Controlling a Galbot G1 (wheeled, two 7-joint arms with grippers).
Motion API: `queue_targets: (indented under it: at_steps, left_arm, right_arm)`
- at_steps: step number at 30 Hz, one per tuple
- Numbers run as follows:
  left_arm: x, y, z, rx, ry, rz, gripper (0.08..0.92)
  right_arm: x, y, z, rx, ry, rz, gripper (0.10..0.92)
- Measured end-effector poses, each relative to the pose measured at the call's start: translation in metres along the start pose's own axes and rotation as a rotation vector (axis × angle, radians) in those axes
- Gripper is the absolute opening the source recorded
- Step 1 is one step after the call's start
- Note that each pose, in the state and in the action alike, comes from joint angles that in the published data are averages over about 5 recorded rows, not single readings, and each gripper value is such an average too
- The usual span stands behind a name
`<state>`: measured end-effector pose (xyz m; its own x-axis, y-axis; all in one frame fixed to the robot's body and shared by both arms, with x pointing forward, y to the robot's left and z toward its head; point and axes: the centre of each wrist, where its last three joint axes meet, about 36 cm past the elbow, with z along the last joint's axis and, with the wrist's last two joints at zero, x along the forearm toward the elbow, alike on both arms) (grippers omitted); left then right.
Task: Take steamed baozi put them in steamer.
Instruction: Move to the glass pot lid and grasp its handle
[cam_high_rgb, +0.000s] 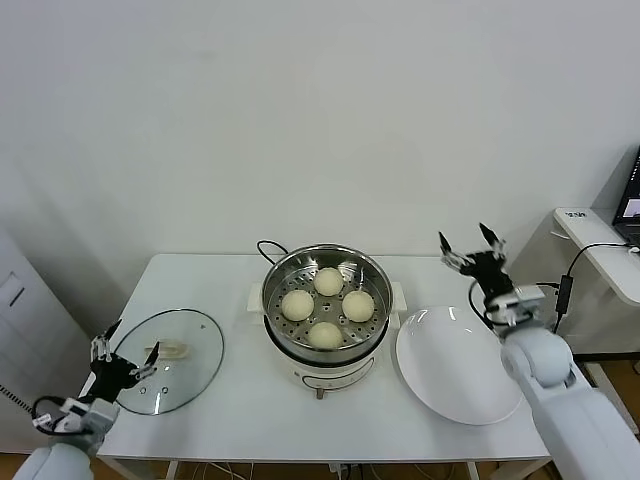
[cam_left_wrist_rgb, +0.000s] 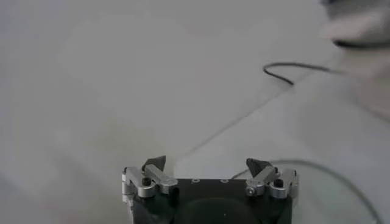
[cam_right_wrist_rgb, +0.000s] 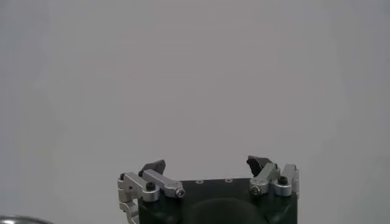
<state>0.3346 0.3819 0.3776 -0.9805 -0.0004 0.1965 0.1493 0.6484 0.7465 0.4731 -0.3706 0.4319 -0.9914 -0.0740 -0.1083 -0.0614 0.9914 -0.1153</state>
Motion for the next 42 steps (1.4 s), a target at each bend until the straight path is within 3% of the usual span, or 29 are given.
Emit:
queue_targets:
  at_steps: [11, 20, 28, 42]
  left_arm:
    - [0.008, -0.025, 0.039, -0.418, -0.051, 0.024, 0.823]
    - [-0.006, -0.040, 0.047, -0.646, -0.102, -0.006, 0.823]
    - [-0.029, -0.041, 0.048, -0.780, -0.115, -0.036, 0.823]
    - [-0.060, -0.046, 0.054, -0.861, -0.098, -0.029, 0.823]
  right_arm:
    - [0.047, -0.005, 0.038, 0.004, 0.068, 0.093, 0.823]
    - [0.071, -0.005, 0.054, 0.019, 0.099, 0.114, 0.823]
    - [0.081, -0.006, 0.063, 0.024, 0.113, 0.125, 0.823]
    - [0.085, -0.006, 0.066, 0.027, 0.118, 0.133, 0.823]
